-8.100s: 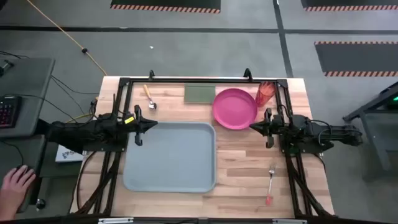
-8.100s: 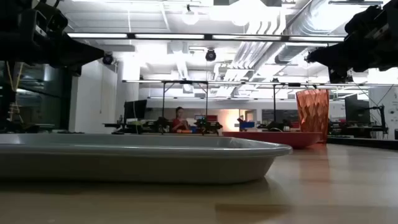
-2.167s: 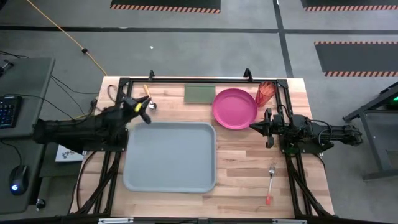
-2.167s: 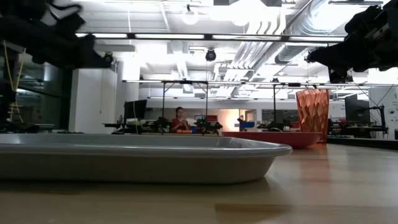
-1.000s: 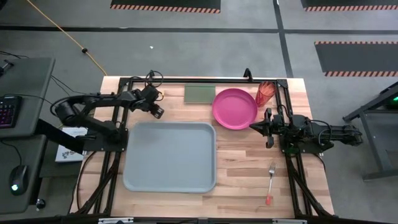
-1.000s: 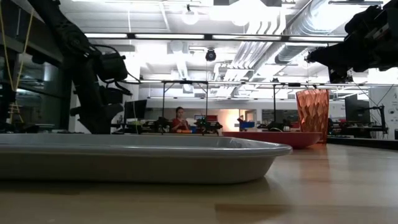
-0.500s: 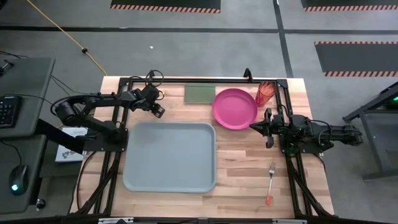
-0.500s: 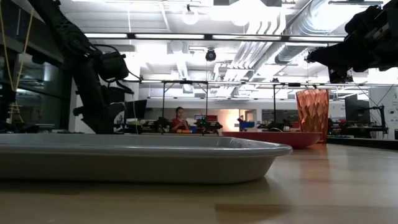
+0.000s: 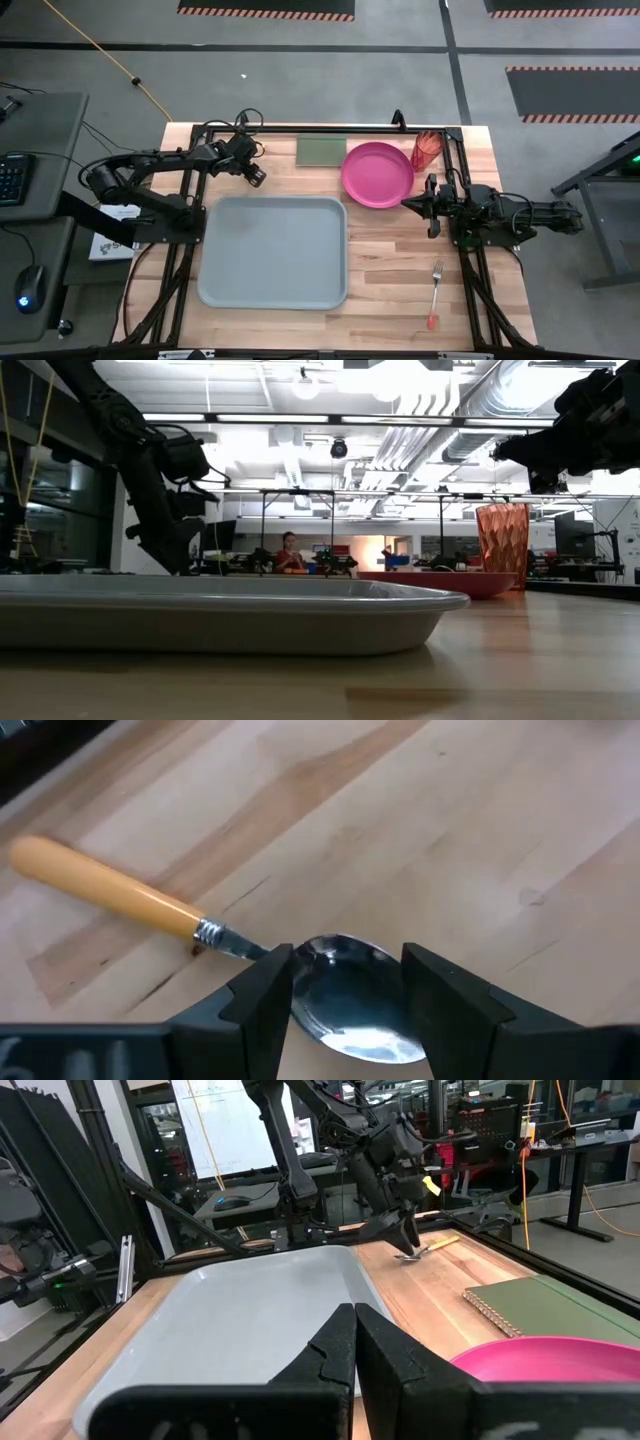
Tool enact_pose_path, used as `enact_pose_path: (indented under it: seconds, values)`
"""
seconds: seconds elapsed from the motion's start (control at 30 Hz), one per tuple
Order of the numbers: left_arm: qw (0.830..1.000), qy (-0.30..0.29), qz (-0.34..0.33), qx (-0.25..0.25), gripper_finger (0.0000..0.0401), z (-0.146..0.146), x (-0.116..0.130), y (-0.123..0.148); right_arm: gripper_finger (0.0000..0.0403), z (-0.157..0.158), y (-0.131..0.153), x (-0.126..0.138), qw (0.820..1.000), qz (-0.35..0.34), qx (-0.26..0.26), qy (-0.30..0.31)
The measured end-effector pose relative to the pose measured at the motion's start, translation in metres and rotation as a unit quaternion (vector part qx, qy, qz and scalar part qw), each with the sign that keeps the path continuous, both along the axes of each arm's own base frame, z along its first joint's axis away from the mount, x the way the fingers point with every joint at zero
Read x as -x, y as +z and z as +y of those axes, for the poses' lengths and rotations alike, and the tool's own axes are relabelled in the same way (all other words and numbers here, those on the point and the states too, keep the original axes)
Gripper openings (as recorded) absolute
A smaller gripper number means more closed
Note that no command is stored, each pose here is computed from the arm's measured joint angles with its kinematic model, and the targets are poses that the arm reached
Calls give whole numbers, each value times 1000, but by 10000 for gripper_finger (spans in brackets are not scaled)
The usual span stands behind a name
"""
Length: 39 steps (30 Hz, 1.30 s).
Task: Pick and place plate/cup/fork/spoon on tray
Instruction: Put the yellow spoon on the gray tray
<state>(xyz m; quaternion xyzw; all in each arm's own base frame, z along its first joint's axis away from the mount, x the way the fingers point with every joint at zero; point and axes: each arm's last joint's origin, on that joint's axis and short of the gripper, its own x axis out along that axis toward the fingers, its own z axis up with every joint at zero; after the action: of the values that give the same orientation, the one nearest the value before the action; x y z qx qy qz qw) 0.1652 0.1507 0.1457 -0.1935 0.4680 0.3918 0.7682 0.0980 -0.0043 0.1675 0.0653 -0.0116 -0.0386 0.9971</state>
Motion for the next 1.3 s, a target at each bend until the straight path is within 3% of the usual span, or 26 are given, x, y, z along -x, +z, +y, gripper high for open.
enact_pose_path:
  seconds: [0.47,0.63,1.07,1.3]
  values:
    - [999,-14,-31,31,179,-17,-6,8,0,0,0,0,1000,0,0,0]
    - [1000,-18,1,-3,179,-29,-11,5,0,0,0,0,1000,0,0,0]
    - [999,-6,28,-29,179,-38,-13,0,0,0,0,0,1000,0,0,0]
    - [998,-7,56,-12,179,-36,-16,-15,0,0,0,0,1000,0,0,0]
